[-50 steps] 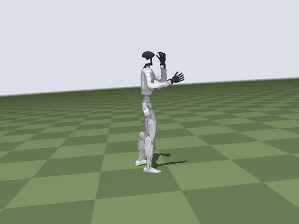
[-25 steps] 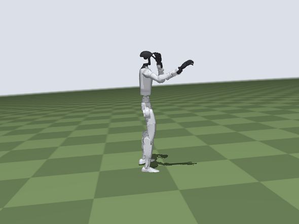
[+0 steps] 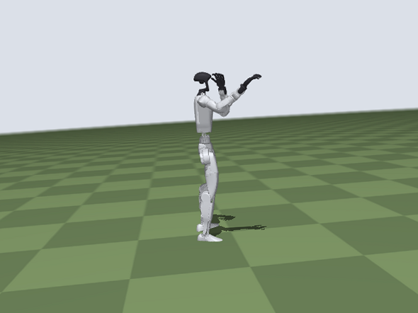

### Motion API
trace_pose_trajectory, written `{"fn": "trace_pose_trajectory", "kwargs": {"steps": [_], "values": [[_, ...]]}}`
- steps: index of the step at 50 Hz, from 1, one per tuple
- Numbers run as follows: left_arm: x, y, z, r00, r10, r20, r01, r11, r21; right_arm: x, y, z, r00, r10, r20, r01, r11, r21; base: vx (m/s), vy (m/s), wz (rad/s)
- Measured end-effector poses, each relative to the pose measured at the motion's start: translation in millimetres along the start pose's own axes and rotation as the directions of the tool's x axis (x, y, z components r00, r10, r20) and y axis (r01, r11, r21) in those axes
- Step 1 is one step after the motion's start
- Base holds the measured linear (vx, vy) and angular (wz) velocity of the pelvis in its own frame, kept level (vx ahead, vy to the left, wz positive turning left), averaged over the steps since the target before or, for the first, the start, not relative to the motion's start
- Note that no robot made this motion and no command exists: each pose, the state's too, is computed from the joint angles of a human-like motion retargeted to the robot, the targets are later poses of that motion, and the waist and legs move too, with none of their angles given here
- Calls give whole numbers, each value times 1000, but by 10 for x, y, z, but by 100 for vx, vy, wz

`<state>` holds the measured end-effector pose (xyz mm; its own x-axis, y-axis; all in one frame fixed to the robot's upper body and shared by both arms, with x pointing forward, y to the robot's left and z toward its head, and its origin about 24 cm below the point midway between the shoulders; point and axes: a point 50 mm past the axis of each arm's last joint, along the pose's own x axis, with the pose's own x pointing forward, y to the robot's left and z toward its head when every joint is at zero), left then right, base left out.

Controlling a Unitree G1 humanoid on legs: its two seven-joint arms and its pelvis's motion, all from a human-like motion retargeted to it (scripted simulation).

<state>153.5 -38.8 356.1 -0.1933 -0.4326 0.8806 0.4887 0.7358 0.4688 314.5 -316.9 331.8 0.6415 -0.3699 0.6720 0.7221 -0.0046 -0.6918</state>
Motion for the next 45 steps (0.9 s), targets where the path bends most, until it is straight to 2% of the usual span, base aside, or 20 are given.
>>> {"fn": "trace_pose_trajectory", "kwargs": {"steps": [1, 4, 6, 8, 11, 13, 15, 18, 21, 23, 25, 26, 27, 29, 33, 36, 38, 41, 45], "values": [[-3, -8, -12, 1000, 2, -3, -2, 1000, -5, 9, 63, -80, 999, 14, -38, -16, 999, -50, 1, 3, -20], [-2, -8, -36, 1000, 7, -19, -7, 1000, -15, -33, 498, -317, 961, 223, -167, -222, 975, 24, 1, 3, -22], [-4, -11, -33, 1000, -5, -19, 5, 1000, -26, -56, 665, -351, 927, 333, -173, -323, 943, 85, 0, 0, 0], [-11, -7, -29, 1000, -12, -21, 11, 1000, -27, -47, 679, -287, 924, 354, -144, -339, 933, 120, 0, 0, 0], [-12, 28, -6, 1000, -1, -5, 1, 1000, -8, 33, 395, -30, 984, 174, -39, -169, 981, 96, 0, 0, 0], [-27, 40, 16, 1000, 19, 25, -19, 1000, 6, 44, 73, 167, 995, -43, 91, 45, 999, -22, 0, 0, 0], [-34, 75, 20, 998, 39, 40, -40, 999, 28, -3, -253, 387, 955, -217, 204, 227, 974, -27, 0, 0, 0], [-58, 61, -4, 999, 31, 35, -31, 999, 26, -60, -484, 493, 913, -315, 261, 338, 940, -47, 0, 0, 0], [-54, 27, -38, 1000, 17, 12, -17, 1000, 7, 0, -350, 336, 953, -255, 163, 270, 959, -82, 0, 0, 0], [-48, -4, -56, 1000, 1, -10, -1, 1000, -21, 49, -86, 177, 991, -119, 57, 122, 991, -53, 0, 0, 0], [-40, -29, -59, 999, -24, -27, 23, 998, -54, 50, 162, 103, 999, 48, -4, -47, 997, 68, 0, 0, 0], [-37, -19, -63, 999, -24, -37, 22, 998, -58, 44, 277, 79, 993, 115, -41, -107, 982, 158, 0, 0, 0], [-39, -15, -56, 999, -21, -36, 18, 998, -58, 19, 328, 84, 990, 135, -36, -127, 975, 181, 0, 0, 0], [-43, 1, -35, 1000, -6, -25, 5, 999, -51, -23, 340, 137, 993, 116, 0, -114, 974, 194, 0, 0, 0], [-38, 76, 17, 998, 48, 28, -48, 999, 10, -144, 43, 366, 978, -126, 165, 110, 988, 106, 0, 0, 0], [-49, 93, 15, 998, 51, 37, -52, 998, 39, -219, -105, 407, 956, -208, 206, 196, 978, 78, 0, 0, 0], [-50, 89, 3, 999, 41, 31, -43, 998, 50, -202, -82, 311, 968, -193, 162, 187, 981, 50, 0, 0, 0], [-39, 59, -12, 1000, 6, 18, -7, 999, 48, -88, 67, 92, 995, -87, 39, 85, 995, 43, 0, 0, 0], [-27, 49, -18, 999, -40, -14, 41, 998, 38, 58, 173, -13, 994, 92, -55, -77, 971, 226, 0, 0, 0]]}}
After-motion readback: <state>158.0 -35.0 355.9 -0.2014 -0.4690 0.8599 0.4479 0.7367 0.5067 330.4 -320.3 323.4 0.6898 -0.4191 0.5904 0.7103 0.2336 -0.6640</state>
